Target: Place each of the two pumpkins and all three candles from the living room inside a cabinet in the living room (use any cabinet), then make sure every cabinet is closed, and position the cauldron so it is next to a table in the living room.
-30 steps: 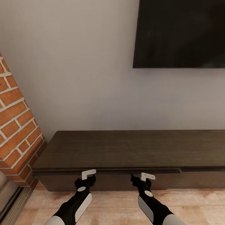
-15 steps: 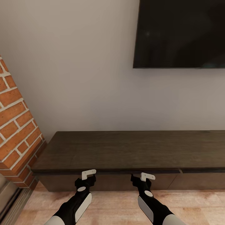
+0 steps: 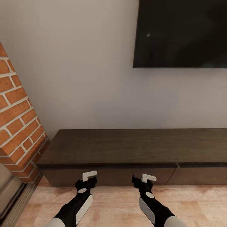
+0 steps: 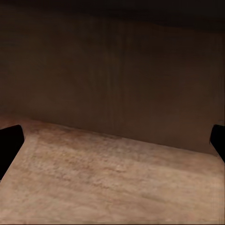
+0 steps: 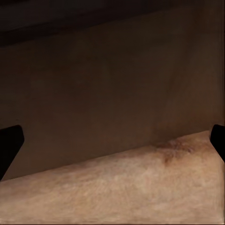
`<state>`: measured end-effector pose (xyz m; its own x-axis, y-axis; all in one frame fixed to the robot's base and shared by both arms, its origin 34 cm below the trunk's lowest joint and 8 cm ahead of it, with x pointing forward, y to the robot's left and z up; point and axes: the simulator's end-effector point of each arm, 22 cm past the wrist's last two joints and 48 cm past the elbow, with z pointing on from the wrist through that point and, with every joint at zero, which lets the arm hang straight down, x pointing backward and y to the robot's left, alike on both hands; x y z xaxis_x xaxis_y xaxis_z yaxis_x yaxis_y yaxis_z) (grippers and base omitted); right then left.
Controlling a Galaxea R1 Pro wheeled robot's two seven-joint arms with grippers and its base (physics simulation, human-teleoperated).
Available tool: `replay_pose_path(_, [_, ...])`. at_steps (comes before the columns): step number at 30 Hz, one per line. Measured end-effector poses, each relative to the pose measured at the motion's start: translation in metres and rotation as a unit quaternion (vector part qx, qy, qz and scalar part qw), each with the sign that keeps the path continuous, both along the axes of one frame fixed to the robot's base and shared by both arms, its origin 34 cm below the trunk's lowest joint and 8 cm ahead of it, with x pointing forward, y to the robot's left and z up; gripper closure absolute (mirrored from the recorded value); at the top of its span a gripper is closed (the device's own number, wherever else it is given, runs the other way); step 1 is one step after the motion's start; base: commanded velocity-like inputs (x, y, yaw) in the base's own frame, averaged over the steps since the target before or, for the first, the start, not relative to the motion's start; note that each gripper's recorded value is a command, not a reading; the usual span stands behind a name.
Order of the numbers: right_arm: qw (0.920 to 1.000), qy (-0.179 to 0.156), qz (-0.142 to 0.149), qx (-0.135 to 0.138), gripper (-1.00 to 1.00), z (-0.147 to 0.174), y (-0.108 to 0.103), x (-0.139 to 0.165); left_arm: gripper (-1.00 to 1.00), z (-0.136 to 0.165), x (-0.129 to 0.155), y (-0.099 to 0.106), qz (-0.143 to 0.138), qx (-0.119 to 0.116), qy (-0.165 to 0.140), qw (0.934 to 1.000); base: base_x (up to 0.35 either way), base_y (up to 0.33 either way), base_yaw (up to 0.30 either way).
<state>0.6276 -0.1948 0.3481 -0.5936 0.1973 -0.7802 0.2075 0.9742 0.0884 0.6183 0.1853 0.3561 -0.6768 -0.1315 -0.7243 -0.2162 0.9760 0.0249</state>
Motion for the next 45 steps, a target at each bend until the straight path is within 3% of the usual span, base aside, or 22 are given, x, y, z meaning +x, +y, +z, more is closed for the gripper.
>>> replay_pose_path(15, [0.9998, 0.019, 0.004, 0.003, -1.00, -0.006, 0.001, -0.005, -1.00, -0.002, -0.002, 0.000, -0.002, 0.001, 0.010, 1.0000, -0.200, 0.000, 0.000])
replay_pose_path(18, [0.9989, 0.045, 0.010, 0.004, -1.00, -0.014, 0.003, -0.011, -1.00, -0.008, -0.009, -0.001, -0.009, 0.005, 0.036, 0.9993, -0.040, 0.000, 0.000])
replay_pose_path(22, [0.9912, 0.128, 0.030, 0.008, -1.00, -0.036, 0.012, -0.036, -1.00, 0.007, -0.007, -0.018, -0.041, -0.005, 0.085, 0.9955, -0.009, 0.000, 0.000])
replay_pose_path(28, [0.9835, 0.176, 0.043, 0.007, -1.00, -0.048, 0.014, -0.053, -1.00, 0.012, -0.018, -0.028, -0.072, -0.007, 0.143, 0.9870, -0.001, 0.000, 0.000])
replay_pose_path(34, [0.9764, 0.212, 0.025, 0.030, -1.00, -0.044, 0.009, -0.058, -1.00, 0.033, -0.008, -0.027, -0.063, -0.028, 0.140, 0.9877, 0.000, 0.000, 0.000])
replay_pose_path(41, [0.9672, 0.247, 0.013, 0.058, -1.00, -0.027, 0.007, -0.060, -1.00, 0.038, -0.031, -0.022, -0.075, -0.031, 0.219, 0.9724, 0.000, 0.000, 0.000])
replay_pose_path(45, [0.9631, 0.262, 0.019, 0.059, -1.00, -0.019, 0.008, -0.063, -1.00, 0.044, -0.032, -0.006, -0.047, -0.048, 0.234, 0.9699, 0.000, 0.000, 0.000])
